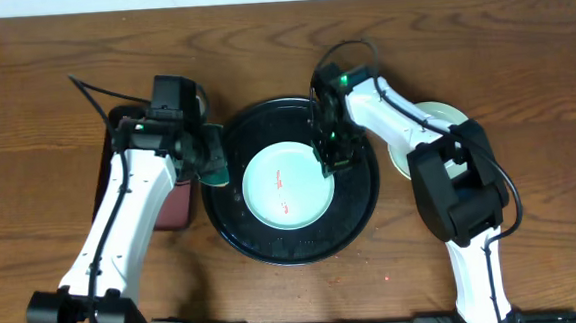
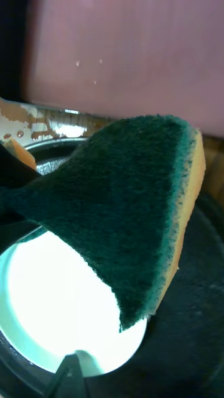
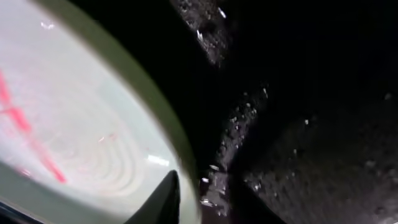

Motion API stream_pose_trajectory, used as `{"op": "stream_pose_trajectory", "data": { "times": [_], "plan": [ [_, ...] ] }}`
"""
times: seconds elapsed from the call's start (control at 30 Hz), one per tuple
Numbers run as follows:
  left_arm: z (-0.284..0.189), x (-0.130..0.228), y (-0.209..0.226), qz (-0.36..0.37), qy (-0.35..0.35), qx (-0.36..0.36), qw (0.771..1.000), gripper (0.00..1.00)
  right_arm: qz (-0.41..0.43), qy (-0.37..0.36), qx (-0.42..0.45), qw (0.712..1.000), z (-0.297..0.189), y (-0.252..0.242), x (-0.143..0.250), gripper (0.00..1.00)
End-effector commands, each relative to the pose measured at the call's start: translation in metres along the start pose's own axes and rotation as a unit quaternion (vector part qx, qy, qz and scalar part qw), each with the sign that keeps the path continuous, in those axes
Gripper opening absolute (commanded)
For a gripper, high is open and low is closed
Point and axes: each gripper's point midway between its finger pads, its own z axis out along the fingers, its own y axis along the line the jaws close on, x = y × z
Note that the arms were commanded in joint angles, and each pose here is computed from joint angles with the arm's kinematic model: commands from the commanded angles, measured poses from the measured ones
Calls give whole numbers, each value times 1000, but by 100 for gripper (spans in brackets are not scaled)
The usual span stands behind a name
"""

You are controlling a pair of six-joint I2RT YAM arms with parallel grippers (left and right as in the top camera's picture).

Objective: Clean dirty plates on tray and stack at the side

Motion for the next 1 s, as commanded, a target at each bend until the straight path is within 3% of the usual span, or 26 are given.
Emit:
{"op": "stream_pose_trajectory", "data": {
  "times": [0.0, 0.1, 0.4, 0.63, 0.97],
  "plan": [
    [14, 4, -2, 1, 21, -10, 1000, 7, 22, 11, -7, 1000, 19, 0, 8, 16],
    [26, 9, -5, -6, 39, -15, 999, 7, 31, 8, -7, 999, 26, -2, 8, 1],
    [56, 19, -37, 16, 56, -7, 998, 8, 26, -3, -8, 1000, 27, -1, 3, 1],
    [75, 52, -66, 49, 99, -16, 994, 7, 26, -2, -8, 1000, 28, -2, 4, 1],
    [114, 90, -75, -13, 175, -39, 984, 8, 24, -2, -4, 1000, 28, -2, 5, 1]
  ]
}}
